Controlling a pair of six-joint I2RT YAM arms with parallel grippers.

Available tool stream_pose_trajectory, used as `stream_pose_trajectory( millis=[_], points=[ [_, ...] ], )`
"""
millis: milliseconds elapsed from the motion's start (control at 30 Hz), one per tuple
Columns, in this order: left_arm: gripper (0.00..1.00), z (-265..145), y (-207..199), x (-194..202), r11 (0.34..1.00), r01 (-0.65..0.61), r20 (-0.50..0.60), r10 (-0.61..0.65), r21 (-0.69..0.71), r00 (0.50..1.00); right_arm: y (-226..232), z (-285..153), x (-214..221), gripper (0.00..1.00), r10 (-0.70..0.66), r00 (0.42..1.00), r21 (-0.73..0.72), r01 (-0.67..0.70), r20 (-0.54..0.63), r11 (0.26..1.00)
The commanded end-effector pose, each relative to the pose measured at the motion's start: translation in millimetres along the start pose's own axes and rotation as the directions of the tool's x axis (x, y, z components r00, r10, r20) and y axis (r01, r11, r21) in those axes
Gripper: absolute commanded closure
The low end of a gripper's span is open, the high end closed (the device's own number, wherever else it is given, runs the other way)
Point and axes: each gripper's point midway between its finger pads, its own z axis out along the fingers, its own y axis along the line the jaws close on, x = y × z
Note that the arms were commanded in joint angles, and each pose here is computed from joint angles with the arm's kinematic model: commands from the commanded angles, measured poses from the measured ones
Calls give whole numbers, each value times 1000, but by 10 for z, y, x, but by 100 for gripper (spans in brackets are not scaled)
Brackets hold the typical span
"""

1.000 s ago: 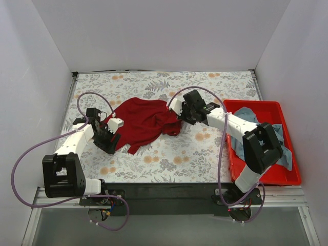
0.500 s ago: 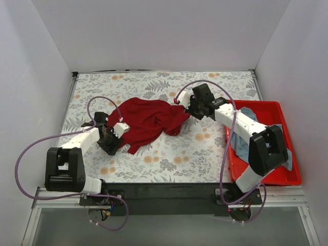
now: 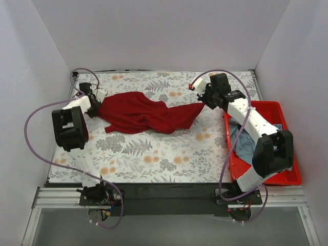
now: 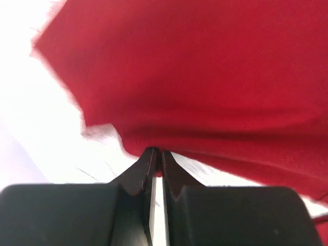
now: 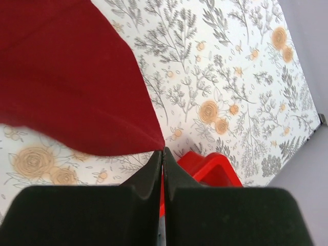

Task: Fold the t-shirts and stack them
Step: Flatten the tshirt out

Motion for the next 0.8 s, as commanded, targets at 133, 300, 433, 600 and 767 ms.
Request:
stream_pose_trajectory(
  millis=[133, 300, 433, 600, 767],
  points=[
    [85, 14, 871, -920, 951, 296, 134, -282, -94, 950, -301, -134, -86, 99, 10, 999, 58, -13, 42, 998],
    [38, -508, 300, -1045, 958, 207, 215, -249, 198, 944, -237, -220, -119, 99, 31, 997, 36, -33, 68, 999],
    [38, -887, -262, -728, 930, 110, 221, -197, 351, 955, -194, -222, -130, 99, 54, 996, 18, -55, 72, 998],
    [40, -819, -615, -301, 918, 103, 155, -174, 384, 973, -198, -234, -176, 99, 70, 994, 10, -71, 84, 997],
    [39, -655, -689, -289, 910, 100, 134, -167, 403, 977, -218, -233, -187, 99, 77, 994, 5, -78, 74, 997]
  ],
)
